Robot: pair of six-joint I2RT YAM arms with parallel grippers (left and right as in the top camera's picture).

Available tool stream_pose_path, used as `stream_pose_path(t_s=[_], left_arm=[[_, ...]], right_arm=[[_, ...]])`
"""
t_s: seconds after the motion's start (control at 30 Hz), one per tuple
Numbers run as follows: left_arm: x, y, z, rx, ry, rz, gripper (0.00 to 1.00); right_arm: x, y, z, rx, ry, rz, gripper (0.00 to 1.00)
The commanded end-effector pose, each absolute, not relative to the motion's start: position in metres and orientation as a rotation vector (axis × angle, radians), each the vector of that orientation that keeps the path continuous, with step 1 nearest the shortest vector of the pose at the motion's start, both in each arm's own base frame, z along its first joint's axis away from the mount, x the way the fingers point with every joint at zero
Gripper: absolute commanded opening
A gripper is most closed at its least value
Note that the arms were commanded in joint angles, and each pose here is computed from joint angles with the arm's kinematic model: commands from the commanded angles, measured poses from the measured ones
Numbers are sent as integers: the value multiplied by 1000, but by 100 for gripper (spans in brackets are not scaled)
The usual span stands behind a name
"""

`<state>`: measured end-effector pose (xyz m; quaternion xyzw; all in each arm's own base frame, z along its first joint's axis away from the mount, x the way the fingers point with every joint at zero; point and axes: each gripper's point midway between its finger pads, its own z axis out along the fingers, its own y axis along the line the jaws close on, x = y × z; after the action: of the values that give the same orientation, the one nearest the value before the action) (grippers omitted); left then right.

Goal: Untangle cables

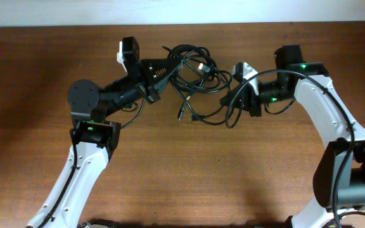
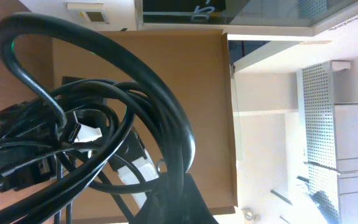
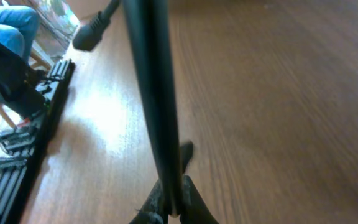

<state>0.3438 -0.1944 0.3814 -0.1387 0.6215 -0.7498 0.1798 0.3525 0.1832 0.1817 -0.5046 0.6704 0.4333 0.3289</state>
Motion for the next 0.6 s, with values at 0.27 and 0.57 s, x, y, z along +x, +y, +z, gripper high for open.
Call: stream_pose_path(t_s=[0.27, 0.57], left_arm=[[338, -201, 387, -40, 1676, -1887, 0], [311, -234, 356, 448, 1674, -1639, 0]], right_arm=[[358, 129, 212, -917, 1794, 1358, 4], [337, 134, 189, -969, 2001, 1353, 4]])
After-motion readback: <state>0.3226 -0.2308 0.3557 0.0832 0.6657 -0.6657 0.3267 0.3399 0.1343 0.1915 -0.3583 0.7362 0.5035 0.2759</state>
